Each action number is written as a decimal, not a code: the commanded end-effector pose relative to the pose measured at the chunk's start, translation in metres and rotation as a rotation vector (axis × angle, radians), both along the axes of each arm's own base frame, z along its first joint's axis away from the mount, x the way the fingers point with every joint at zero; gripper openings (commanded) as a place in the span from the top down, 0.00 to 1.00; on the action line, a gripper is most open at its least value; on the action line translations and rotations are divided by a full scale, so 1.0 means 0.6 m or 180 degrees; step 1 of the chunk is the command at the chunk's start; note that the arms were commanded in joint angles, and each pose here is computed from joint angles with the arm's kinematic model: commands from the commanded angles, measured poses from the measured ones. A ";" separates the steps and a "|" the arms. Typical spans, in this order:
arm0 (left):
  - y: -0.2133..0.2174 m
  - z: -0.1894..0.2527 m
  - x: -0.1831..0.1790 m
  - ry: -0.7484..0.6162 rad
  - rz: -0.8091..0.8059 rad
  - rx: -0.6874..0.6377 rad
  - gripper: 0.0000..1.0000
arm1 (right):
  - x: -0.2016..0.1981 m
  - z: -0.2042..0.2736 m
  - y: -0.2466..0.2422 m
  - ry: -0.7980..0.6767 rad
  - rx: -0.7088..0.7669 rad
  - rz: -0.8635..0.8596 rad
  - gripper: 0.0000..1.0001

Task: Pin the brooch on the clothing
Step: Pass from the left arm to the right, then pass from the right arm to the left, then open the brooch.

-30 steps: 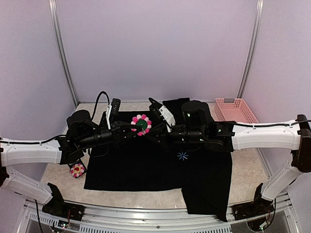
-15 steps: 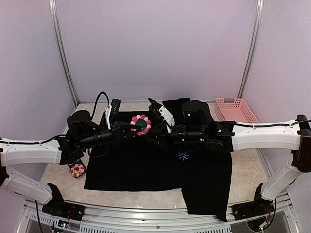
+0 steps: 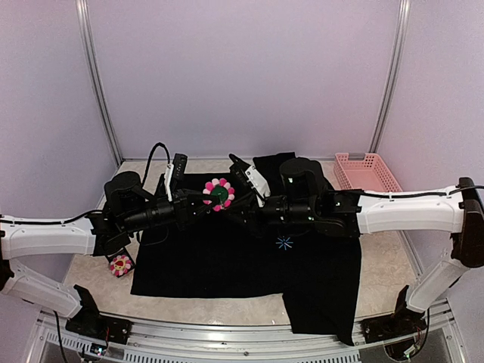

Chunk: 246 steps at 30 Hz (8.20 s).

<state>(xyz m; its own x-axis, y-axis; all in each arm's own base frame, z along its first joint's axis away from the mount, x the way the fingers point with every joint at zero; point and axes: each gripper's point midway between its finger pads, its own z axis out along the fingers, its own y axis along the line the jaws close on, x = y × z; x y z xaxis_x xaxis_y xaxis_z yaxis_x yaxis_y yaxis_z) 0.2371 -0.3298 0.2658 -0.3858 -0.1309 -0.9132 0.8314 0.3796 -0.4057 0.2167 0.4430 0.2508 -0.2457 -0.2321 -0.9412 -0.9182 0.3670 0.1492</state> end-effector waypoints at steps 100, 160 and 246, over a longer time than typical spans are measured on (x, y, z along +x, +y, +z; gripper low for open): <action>-0.021 -0.018 -0.006 -0.0038 -0.0172 0.0127 0.99 | 0.009 0.073 0.001 -0.0383 0.0358 -0.0103 1.00; -0.075 0.030 -0.140 -0.0716 -0.1391 0.0030 1.00 | -0.083 0.053 -0.041 0.0258 0.0741 0.1431 0.63; -0.058 0.029 -0.067 -0.0820 -0.0335 0.0279 1.00 | -0.034 0.062 -0.016 0.0250 0.0980 0.0726 1.00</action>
